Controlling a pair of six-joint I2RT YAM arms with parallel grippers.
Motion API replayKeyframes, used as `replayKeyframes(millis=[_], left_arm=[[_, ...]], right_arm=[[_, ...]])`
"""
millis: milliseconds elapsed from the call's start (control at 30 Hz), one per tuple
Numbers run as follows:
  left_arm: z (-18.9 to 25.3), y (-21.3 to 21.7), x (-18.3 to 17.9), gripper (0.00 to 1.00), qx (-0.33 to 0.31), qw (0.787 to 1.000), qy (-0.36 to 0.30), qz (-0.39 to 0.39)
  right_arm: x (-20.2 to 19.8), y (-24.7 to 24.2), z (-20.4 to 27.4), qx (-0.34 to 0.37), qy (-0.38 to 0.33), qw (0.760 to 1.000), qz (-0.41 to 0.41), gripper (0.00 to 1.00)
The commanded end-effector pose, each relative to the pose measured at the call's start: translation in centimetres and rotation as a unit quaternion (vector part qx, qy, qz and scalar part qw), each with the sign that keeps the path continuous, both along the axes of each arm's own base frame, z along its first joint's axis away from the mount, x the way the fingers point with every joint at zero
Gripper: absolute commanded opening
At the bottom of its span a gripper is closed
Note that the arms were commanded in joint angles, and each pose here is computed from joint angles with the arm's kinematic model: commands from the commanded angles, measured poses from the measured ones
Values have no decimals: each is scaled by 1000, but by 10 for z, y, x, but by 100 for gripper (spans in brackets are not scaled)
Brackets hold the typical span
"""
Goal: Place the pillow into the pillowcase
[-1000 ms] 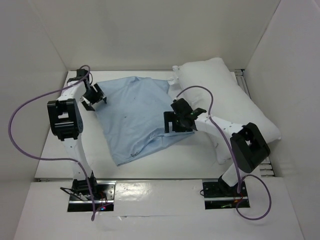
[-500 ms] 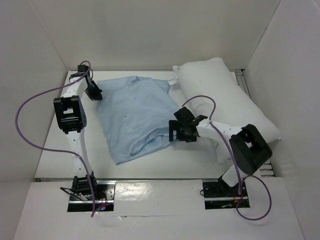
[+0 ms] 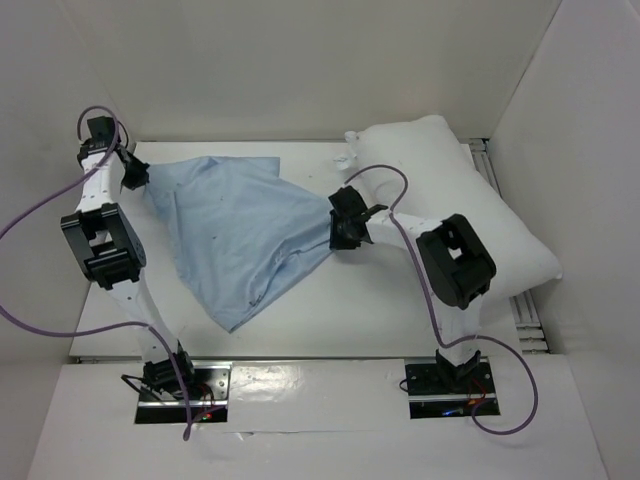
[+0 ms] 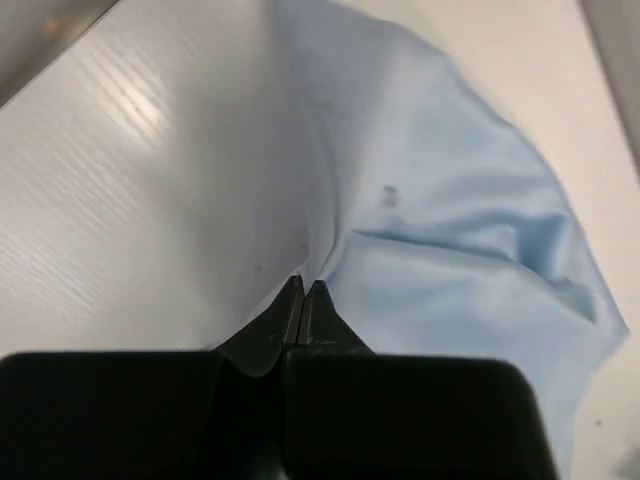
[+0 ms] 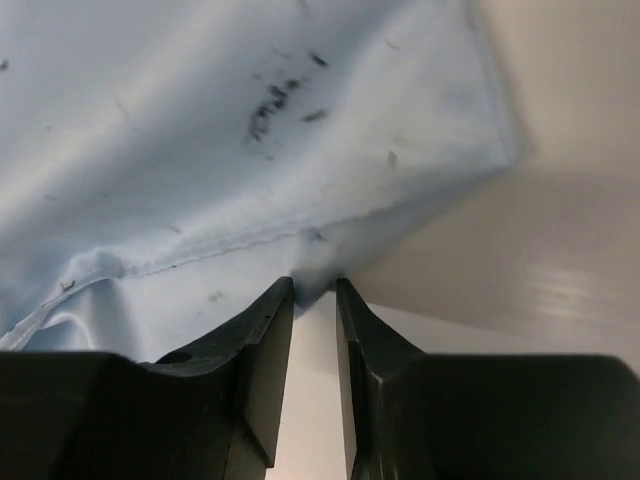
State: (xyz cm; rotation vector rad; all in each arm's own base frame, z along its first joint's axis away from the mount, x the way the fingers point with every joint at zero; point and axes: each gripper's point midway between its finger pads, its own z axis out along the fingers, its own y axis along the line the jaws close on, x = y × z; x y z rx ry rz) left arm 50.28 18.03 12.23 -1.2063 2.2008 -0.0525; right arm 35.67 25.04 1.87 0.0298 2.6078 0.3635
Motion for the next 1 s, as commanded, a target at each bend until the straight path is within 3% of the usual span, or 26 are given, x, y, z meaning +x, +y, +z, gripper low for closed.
replayKeyframes(millis=[0, 33, 67, 100, 133, 200, 233, 367, 500, 667, 767, 900, 967], left_arm=[[30, -14, 18, 5, 8, 998, -49, -31], [31, -19, 17, 25, 2, 998, -47, -48], [29, -33, 16, 37, -16, 997, -42, -70], [24, -41, 14, 49, -24, 996, -34, -77], [28, -46, 11, 65, -21, 996, -34, -85], [36, -71, 0, 75, -11, 993, -30, -113], [39, -79, -3, 83, -4, 993, -30, -117], [67, -121, -20, 88, 68, 986, -26, -151], [83, -164, -53, 90, 133, 974, -4, -183], [88, -183, -105, 93, 229, 958, 52, -163], [74, -211, -123, 84, 218, 948, 67, -222], [32, -296, -154, 73, 172, 904, 83, -383], [5, -318, -167, 72, 158, 887, 105, -420]], right_arm=[[12, -13, -21, -56, 10, 998, -11, 31], [19, -9, -9, -52, -1, 999, -7, 33], [21, -4, 8, -44, -21, 999, -5, 38], [18, -6, 16, -41, -24, 999, -5, 58], [14, -1, 26, -35, -33, 999, 2, 66], [3, 8, 58, -16, -61, 998, 9, 83], [-2, 2, 66, -27, -68, 997, 4, 86], [-23, -4, 127, 5, -121, 993, -7, 93], [-50, -20, 155, 22, -142, 990, -14, 95], [-68, -48, 181, 20, -169, 985, -39, 97], [-74, -58, 185, 12, -173, 984, -47, 98], [-74, -61, 183, 2, -173, 984, -46, 98], [-73, -61, 176, -2, -168, 985, -46, 98]])
